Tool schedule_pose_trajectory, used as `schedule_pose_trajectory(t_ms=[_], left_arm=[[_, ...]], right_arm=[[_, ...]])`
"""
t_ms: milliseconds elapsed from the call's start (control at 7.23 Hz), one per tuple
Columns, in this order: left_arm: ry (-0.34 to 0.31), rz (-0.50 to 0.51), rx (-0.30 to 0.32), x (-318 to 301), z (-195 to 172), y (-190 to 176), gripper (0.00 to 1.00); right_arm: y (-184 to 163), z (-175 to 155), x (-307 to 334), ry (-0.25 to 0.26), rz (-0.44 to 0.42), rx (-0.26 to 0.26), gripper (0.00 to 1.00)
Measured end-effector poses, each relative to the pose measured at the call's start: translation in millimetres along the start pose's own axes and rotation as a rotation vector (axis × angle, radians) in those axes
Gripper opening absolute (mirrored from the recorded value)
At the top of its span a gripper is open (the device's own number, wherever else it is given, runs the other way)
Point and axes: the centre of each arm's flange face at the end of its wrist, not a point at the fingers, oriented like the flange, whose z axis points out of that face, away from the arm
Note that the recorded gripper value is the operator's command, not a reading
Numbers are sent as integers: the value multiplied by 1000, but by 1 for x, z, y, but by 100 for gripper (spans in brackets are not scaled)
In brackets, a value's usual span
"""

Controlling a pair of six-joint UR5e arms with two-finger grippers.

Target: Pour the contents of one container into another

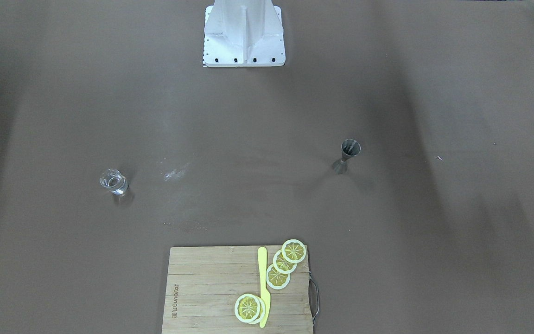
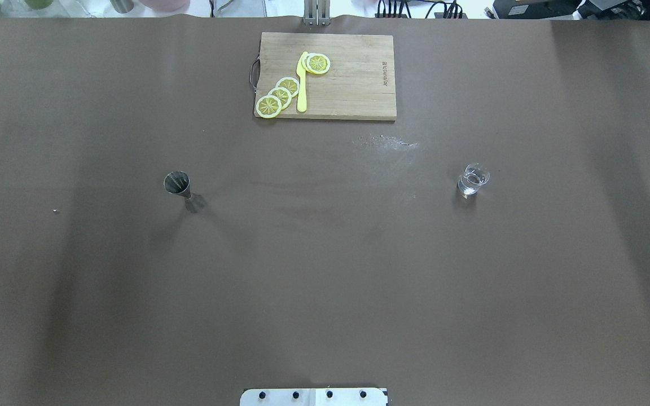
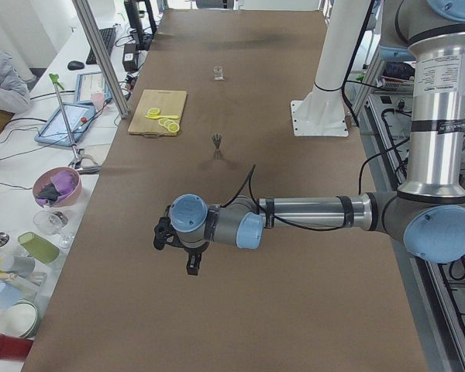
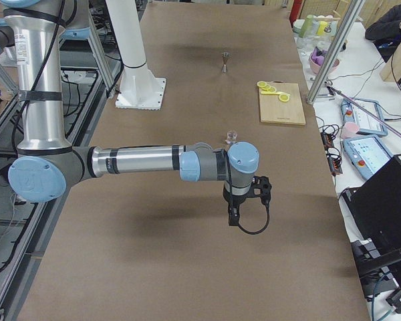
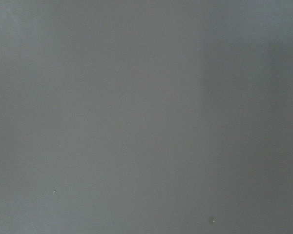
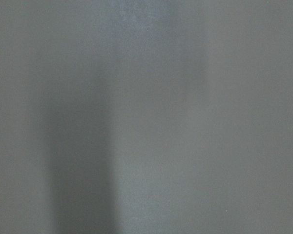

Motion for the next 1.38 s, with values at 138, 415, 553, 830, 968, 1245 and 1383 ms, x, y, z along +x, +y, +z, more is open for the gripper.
schedule_pose_trajectory(t_ms=[138, 415, 553, 830, 968, 1245, 1383], left_arm=[[69, 53, -15, 21, 12, -2, 98], [126, 176, -22, 56, 33, 2, 98], [122, 211, -15, 59, 39, 10, 98], [119, 234, -7, 62, 42, 13, 98], [120, 220, -7, 63, 42, 14, 98], [122, 183, -7, 64, 41, 16, 98], [120, 167, -13, 59, 42, 25, 98]], right_arm=[[0, -3, -2, 2, -5, 6, 100], [-3, -12, -12, -13, -33, 37, 100], [-5, -14, -16, -37, -72, 76, 100], [-10, -12, -34, -107, -200, 170, 100], [-16, -7, -60, -146, -300, 206, 100], [-36, 15, -105, -187, -475, 260, 100], [-42, 24, -113, -196, -510, 270, 100]])
